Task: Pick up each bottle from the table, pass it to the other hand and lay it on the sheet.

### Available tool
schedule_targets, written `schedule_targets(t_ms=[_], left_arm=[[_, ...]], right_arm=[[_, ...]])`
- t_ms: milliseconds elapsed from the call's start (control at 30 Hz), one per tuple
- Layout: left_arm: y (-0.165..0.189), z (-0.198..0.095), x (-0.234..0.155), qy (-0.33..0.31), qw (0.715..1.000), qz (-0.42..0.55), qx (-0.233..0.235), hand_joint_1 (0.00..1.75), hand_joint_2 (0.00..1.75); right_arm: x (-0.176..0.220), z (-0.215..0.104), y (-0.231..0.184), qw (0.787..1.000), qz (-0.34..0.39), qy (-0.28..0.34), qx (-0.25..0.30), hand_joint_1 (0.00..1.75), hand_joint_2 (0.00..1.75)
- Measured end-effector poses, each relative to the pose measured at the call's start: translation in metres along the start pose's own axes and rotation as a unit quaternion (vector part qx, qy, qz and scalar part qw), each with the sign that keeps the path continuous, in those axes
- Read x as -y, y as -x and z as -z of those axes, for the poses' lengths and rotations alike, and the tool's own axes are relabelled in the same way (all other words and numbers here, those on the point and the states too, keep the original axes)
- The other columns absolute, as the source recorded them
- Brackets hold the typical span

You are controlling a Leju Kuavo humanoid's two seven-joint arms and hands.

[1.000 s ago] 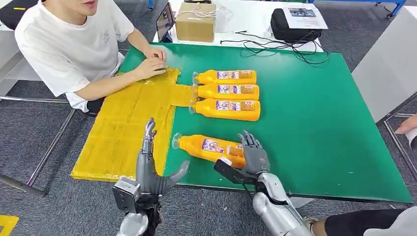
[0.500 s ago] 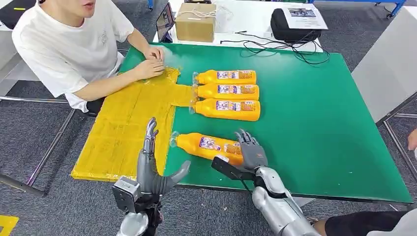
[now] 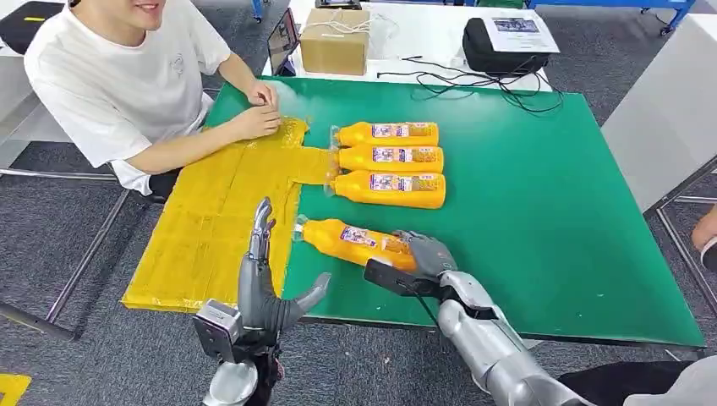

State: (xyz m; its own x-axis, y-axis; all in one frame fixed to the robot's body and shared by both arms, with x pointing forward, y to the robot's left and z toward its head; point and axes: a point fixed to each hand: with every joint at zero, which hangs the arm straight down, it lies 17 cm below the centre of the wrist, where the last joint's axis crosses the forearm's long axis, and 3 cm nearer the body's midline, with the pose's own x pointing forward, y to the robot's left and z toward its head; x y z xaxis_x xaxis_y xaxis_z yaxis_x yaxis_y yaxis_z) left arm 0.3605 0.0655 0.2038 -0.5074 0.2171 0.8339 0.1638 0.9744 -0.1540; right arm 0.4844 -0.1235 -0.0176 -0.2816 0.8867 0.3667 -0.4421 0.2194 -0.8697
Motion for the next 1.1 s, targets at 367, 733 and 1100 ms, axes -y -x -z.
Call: schedule_targets(t_ms=[367,733,1100], left_arm=[[0.006,0.003,0.001,-0.002,1.000,-0.004,-0.007,0.00,1.75],[0.017,-0.015,-0.012,-0.031,0.999,-0.024,-0.037,0.00,1.75],[0.046,-0.037,-0.024,-0.084,0.953,-0.246,-0.153,0.00,1.75]], right_arm=[[-0.011,0.000,0.027,0.997,-0.011,-0.073,-0.035,1.75,1.75],[-0.011,-0.037,-0.051,0.959,0.245,0.104,0.098,1.75,1.75],[0.064,-0.103,-0.065,0.855,0.393,0.317,0.119,1.75,1.75]])
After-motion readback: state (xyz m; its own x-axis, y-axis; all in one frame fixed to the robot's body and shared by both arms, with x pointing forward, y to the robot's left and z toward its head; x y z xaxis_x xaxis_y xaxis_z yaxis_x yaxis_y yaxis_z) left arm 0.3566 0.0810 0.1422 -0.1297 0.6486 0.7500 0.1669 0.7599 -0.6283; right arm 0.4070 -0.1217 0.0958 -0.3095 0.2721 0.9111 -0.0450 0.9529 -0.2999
